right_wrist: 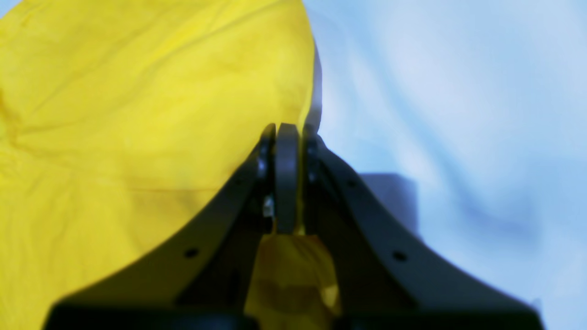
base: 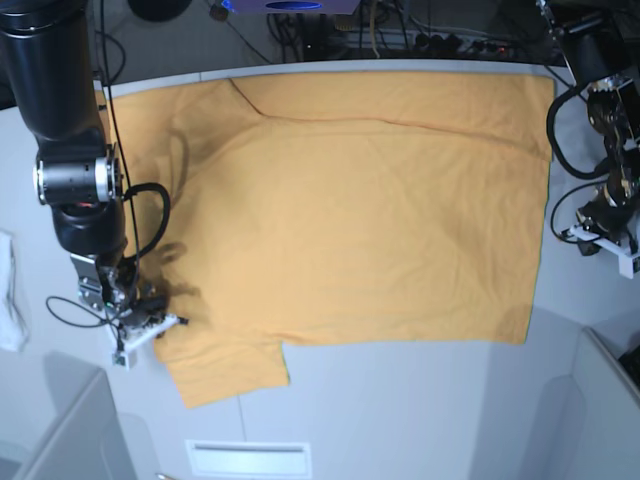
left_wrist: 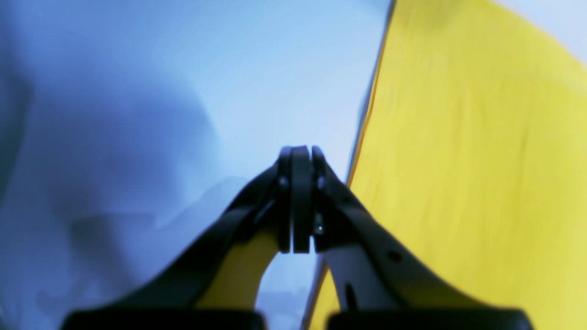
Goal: Fold the T-shirt properly
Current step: 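Lower both grippers onto the hem corners of the shirt, then grasp the hem corners with both grippers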
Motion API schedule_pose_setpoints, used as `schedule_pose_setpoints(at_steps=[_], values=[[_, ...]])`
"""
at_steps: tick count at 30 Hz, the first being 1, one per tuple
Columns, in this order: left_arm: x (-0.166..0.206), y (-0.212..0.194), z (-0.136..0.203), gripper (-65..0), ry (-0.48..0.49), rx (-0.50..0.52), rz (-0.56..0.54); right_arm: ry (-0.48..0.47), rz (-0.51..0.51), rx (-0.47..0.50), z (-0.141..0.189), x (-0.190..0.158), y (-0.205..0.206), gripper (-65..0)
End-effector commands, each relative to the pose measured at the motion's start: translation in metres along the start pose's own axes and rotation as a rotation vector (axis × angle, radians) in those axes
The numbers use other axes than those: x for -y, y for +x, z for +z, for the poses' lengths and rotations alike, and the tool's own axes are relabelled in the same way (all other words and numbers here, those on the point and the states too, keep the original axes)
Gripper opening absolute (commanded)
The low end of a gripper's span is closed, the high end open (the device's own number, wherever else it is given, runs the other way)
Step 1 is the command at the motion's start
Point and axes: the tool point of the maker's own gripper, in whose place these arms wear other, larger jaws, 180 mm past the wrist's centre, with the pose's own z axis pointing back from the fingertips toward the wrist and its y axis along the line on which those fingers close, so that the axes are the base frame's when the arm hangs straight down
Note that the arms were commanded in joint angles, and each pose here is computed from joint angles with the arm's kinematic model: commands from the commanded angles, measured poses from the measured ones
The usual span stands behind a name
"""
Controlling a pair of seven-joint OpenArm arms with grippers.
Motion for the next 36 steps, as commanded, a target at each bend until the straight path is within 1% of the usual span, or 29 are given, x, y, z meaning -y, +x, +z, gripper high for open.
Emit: schedule_pose_setpoints(at_steps=[1, 3, 4, 6, 8, 9, 10, 11, 12, 14, 17, 19, 25, 31, 36], values=[[-0.006, 0.023, -0.002, -65.0, 0.026, 0.038, -0.007, 0.004, 0.002, 0.071, 0.004, 0.0, 0.033, -65.0], [-0.005, 0.039, -0.019, -65.0, 0.037, 0.034, 0.015, 0.004, 0.002, 0.07, 0.004, 0.0, 0.033, -65.0], [-0.003, 0.046, -0.029, -58.1, 0.034, 0.025, 0.037, 0.004, 0.002, 0.07, 0.004, 0.0, 0.033, -65.0], [0.003, 0.06, -0.047, -40.8, 0.026, 0.004, 0.074, 0.002, 0.002, 0.069, 0.004, 0.001, 0.032, -65.0], [0.015, 0.076, -0.062, -26.3, 0.011, -0.016, 0.088, 0.002, 0.002, 0.069, 0.004, 0.001, 0.032, -65.0], [0.022, 0.085, -0.069, -20.4, 0.006, -0.017, 0.08, 0.001, 0.002, 0.067, 0.004, 0.002, 0.032, -65.0], [0.028, 0.094, -0.074, -16.3, 0.004, -0.008, 0.072, 0.001, 0.002, 0.066, 0.004, 0.002, 0.032, -65.0], [0.033, 0.104, -0.079, -12.8, 0.004, 0.007, 0.057, 0.001, 0.002, 0.066, 0.004, 0.002, 0.032, -65.0], [0.038, 0.111, -0.085, -10.9, 0.004, 0.024, 0.049, 0.001, 0.002, 0.066, 0.004, 0.002, 0.032, -65.0], [0.044, 0.114, -0.099, -9.2, 0.01, 0.018, 0.039, 0.001, 0.002, 0.064, 0.004, 0.002, 0.031, -65.0], [0.048, 0.104, -0.118, -8.9, 0.019, -0.017, 0.053, -0.001, 0.002, 0.063, 0.004, 0.003, 0.031, -65.0], [0.053, 0.101, -0.123, -8.9, 0.0, -0.01, 0.038, -0.001, 0.002, 0.063, 0.004, 0.003, 0.031, -65.0], [0.077, 0.092, -0.131, -8.7, -0.041, -0.006, -0.015, -0.013, 0.002, 0.063, 0.006, 0.011, 0.031, -65.0], [0.094, 0.059, -0.139, -8.7, -0.067, -0.054, -0.028, -0.013, 0.002, 0.063, 0.006, 0.011, 0.031, -65.0], [0.105, 0.05, -0.141, -9.1, -0.084, -0.067, -0.025, -0.012, 0.002, 0.063, 0.006, 0.011, 0.031, -65.0]])
